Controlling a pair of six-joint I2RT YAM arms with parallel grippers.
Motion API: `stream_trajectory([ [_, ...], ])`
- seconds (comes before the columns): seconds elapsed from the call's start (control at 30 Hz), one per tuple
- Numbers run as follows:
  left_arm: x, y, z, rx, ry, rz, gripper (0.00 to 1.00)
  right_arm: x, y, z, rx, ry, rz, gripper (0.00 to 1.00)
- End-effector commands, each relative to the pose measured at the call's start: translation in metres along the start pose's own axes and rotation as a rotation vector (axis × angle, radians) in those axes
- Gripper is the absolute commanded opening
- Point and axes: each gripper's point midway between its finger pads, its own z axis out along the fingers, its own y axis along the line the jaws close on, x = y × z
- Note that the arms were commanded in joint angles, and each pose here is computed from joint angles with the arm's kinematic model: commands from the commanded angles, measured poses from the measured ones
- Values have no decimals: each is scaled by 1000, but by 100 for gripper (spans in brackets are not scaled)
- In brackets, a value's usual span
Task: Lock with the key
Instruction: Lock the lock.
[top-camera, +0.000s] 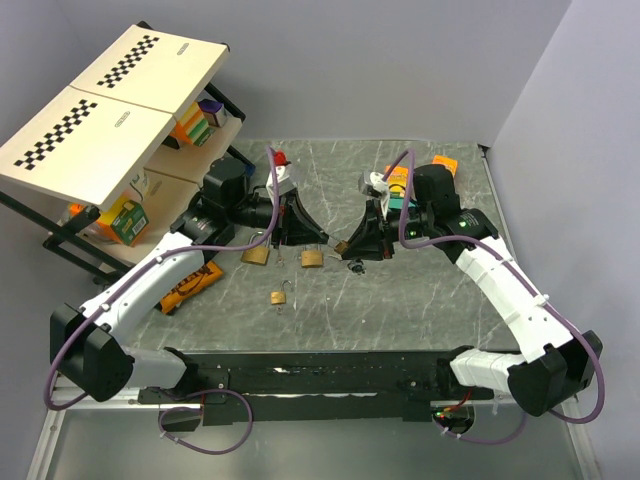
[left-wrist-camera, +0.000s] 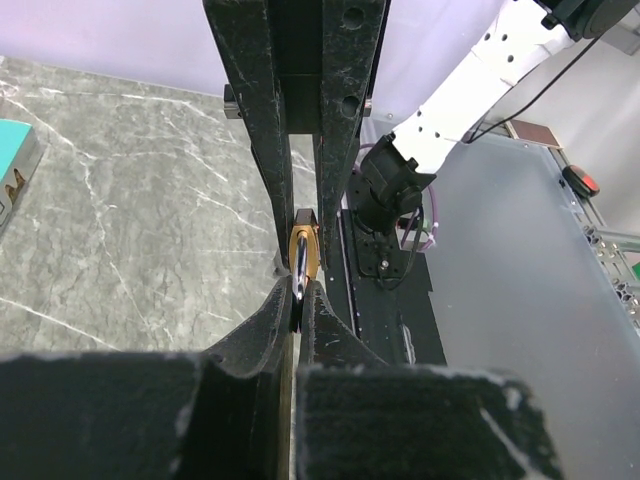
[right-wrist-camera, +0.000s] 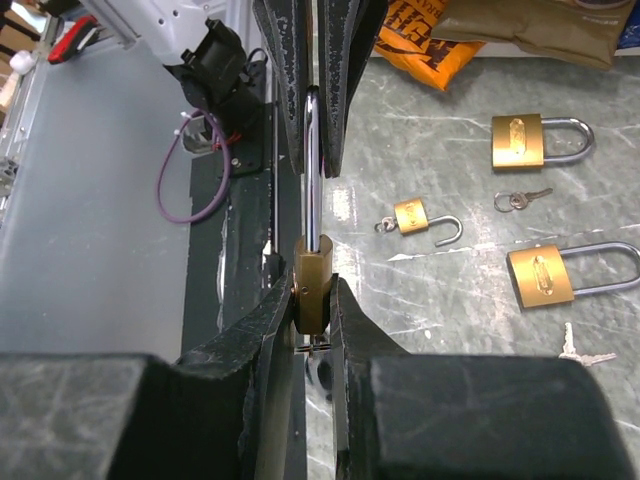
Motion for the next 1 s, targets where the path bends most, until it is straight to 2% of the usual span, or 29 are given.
stream_trajectory([
  [0.0,1,-9,8,31,9,12,1,-56,21,-3,-73,-129,-179,0],
  [0.57,33,-9,29,109,50,-111,1,-95,21,4,-67,-230,-241,0],
  [0.73,23,1,28,67,45,-84,1,-79,22,2,-58,-194,-240,0],
  [0.87,8,21,13,0,24,-85,1,-50,19,-4,-17,-142,-183,0],
  [0.9,6,24,11,-12,22,-84,2,-43,18,-6,-3,-129,-159,0],
  [0.97,-4,34,5,-53,7,-89,10,-35,11,-9,53,-117,-143,0],
])
